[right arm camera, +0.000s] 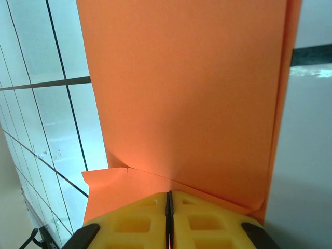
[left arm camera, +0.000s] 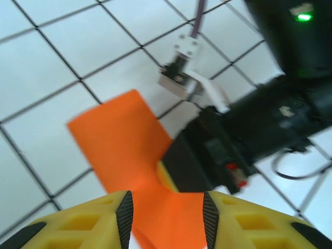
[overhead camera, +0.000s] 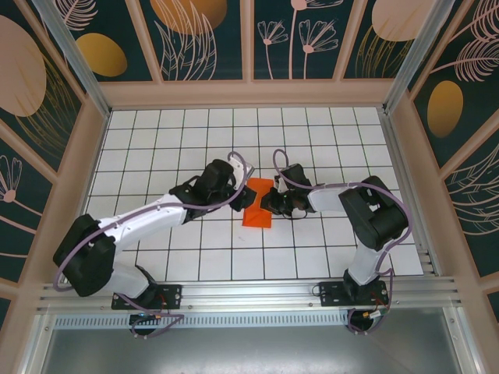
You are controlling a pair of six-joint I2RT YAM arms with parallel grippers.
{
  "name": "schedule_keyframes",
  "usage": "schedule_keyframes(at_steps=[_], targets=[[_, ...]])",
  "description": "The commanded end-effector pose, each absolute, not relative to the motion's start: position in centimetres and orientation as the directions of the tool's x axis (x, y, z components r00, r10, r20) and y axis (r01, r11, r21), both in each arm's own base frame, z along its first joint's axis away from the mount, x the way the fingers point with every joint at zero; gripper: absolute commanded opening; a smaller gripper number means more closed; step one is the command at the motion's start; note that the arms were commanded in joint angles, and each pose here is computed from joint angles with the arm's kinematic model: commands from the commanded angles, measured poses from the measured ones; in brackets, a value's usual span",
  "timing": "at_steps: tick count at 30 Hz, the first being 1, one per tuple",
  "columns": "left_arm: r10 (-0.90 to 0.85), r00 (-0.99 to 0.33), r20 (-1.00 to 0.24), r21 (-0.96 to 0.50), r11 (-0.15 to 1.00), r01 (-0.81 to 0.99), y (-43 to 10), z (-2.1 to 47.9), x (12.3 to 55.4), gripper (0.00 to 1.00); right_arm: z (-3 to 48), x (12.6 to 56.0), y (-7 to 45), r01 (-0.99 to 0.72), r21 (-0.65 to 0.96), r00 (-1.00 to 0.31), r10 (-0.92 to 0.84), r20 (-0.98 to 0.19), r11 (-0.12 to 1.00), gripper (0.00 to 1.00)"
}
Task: Fold a paper plane with a square sheet of paper (fold left side to right side)
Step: Fold the triangle a second time at the center of the table.
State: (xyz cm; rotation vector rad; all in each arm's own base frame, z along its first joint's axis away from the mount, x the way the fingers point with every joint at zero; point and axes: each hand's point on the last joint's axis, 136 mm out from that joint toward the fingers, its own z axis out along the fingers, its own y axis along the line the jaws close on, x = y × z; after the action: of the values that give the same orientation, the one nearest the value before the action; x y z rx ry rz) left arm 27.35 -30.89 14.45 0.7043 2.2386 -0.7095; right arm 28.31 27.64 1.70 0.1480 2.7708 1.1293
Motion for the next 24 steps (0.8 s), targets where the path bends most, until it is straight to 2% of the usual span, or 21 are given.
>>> schedule_keyframes(at_steps=[1, 6, 15, 24], targets=[[0.232, -0.733, -0.639, -0.472, 0.634, 0.612, -31.9, 12.6, 24.6, 0.42, 0.3, 27.4, 26.9, 0.057, 0.660, -0.989, 0.134, -0.068, 0.749, 0.12], [0.235, -0.792, -0.564, -0.545, 0.615, 0.570, -32.8, 10.8, 24.0, 0.42, 0.3, 27.4, 27.0, 0.053, 0.661, -0.989, 0.129, -0.068, 0.749, 0.12], [0.284, -0.833, -0.475, -0.549, 0.644, 0.533, -33.3, 7.0, 24.0, 0.42, 0.3, 27.4, 27.0, 0.049, 0.658, -0.990, 0.123, -0.067, 0.751, 0.12], [0.304, -0.845, -0.439, -0.544, 0.658, 0.520, -33.1, 5.3, 23.8, 0.41, 0.3, 27.4, 27.0, 0.045, 0.657, -0.991, 0.119, -0.069, 0.753, 0.12]])
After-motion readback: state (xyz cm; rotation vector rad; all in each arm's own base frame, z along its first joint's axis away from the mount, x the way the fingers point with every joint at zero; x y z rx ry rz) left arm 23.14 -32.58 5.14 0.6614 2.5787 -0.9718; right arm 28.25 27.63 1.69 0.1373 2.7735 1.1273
